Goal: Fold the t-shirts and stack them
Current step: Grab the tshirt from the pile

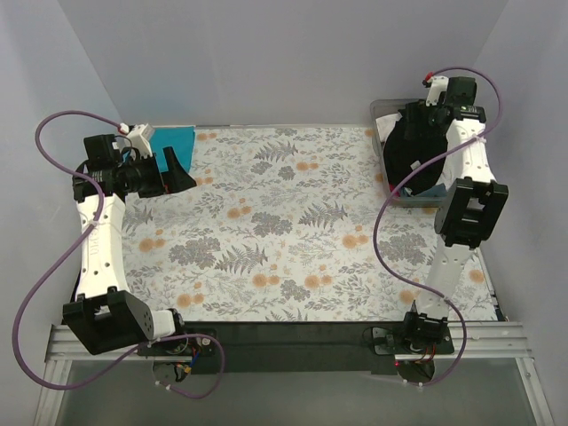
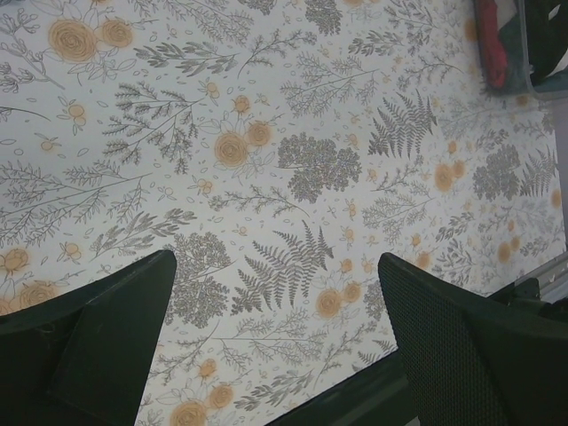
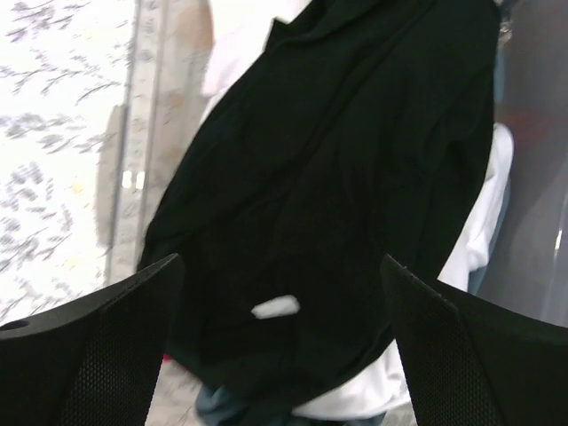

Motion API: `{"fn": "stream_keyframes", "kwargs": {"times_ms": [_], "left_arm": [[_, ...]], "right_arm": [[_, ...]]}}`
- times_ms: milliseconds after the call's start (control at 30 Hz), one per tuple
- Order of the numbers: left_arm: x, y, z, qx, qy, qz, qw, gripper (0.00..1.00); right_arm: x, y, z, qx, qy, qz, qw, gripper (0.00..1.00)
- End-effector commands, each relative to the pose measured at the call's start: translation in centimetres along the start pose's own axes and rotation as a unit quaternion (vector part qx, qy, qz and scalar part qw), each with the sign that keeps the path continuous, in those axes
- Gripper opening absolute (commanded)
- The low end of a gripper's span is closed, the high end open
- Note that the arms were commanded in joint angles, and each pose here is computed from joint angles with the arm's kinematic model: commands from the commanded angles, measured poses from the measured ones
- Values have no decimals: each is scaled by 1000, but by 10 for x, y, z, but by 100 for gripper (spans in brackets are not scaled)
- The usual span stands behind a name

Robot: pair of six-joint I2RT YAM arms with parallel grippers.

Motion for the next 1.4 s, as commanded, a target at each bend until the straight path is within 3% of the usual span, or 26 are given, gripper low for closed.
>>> {"fn": "stream_keyframes", "kwargs": {"times_ms": [0, 467, 567, 600, 667, 700, 767, 800, 1067, 1367], "left_arm": [[-2, -7, 14, 6, -7, -26, 1000, 98], [-19, 7, 7, 33, 30, -8, 999, 98], [-21, 9, 4, 29, 36, 0, 999, 98], [-20, 8, 3, 26, 37, 3, 999, 98], [-17, 7, 2, 22, 36, 5, 999, 98], [-17, 8, 0, 20, 37, 9, 999, 98], [-16, 6, 0, 12, 37, 12, 999, 98], [-15, 5, 0, 9, 37, 13, 999, 98], [-6, -3, 5, -1, 22, 2, 1000, 98], [-6, -8, 9, -9, 9, -5, 1000, 98]], "right_arm": [[31, -30, -12, -48, -56, 13, 997, 98], [3, -46, -94, -44, -51, 4, 998, 98], [-1, -45, -97, -33, -47, 14, 998, 80], [3, -41, -93, -26, -52, 18, 998, 64], [10, -33, -86, 3, -67, 30, 997, 49], [19, -30, -76, 9, -79, 34, 996, 30], [28, -26, -66, 24, -93, 44, 994, 8], [39, -25, -54, 21, -107, 51, 993, 1], [104, 0, 53, 50, -211, 76, 973, 1], [176, 38, 207, 60, -375, 122, 917, 1]]}}
Point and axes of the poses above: each gripper's point midway between its finger pads, its own z axis back along the fingers, its own y axis along the line the jaws close on, x = y × z, the point moved 4 cm from there along z, back along the fingers, and after that the axes turned 1 degree about z, right-handed, at the moved point
